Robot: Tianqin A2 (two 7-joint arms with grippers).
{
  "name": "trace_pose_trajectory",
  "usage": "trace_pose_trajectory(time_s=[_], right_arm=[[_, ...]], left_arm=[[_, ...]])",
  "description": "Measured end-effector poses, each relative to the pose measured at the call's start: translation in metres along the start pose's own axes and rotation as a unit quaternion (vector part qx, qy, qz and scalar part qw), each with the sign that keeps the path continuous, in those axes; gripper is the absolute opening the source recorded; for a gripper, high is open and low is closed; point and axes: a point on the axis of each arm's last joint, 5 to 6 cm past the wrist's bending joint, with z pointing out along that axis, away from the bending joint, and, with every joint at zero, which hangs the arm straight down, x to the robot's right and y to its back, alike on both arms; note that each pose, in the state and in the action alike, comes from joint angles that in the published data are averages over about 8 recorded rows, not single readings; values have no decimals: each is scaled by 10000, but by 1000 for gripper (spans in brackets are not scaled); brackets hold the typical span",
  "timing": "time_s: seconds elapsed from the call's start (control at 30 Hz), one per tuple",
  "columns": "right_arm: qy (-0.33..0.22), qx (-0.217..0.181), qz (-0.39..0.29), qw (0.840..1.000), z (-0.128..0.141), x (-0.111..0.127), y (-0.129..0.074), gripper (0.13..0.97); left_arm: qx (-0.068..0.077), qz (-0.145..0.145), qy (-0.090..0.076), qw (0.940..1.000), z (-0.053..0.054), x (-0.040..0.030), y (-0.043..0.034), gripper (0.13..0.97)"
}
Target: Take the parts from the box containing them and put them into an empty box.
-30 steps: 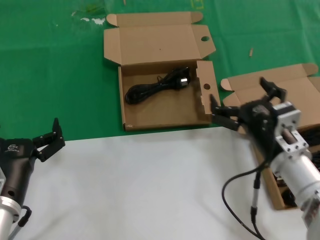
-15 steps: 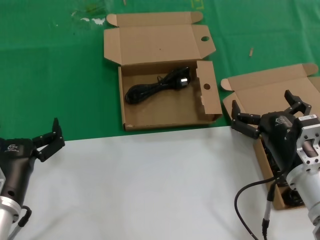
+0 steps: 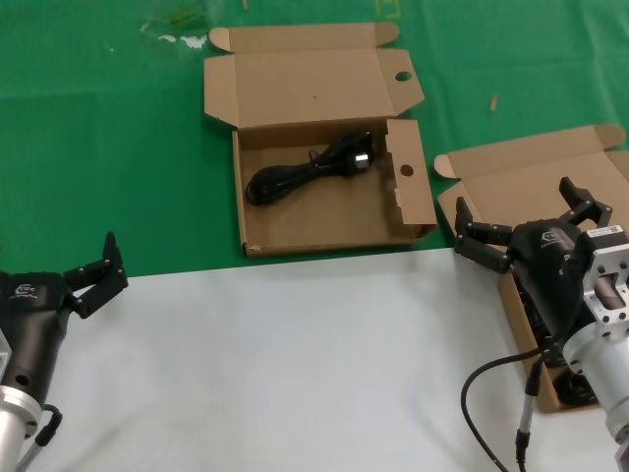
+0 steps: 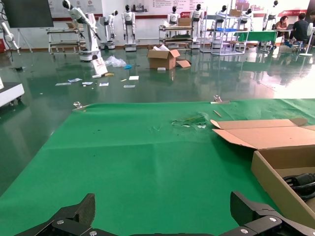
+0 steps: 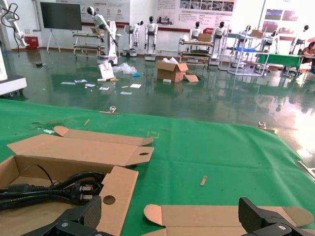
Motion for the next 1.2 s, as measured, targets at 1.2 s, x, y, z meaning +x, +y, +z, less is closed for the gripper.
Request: trace_pose_trajectory(time_s=[1.2], right_arm=[[0, 0, 0, 10000, 0, 0, 0, 966]], left_arm=[[0, 0, 0, 10000, 0, 0, 0, 966]])
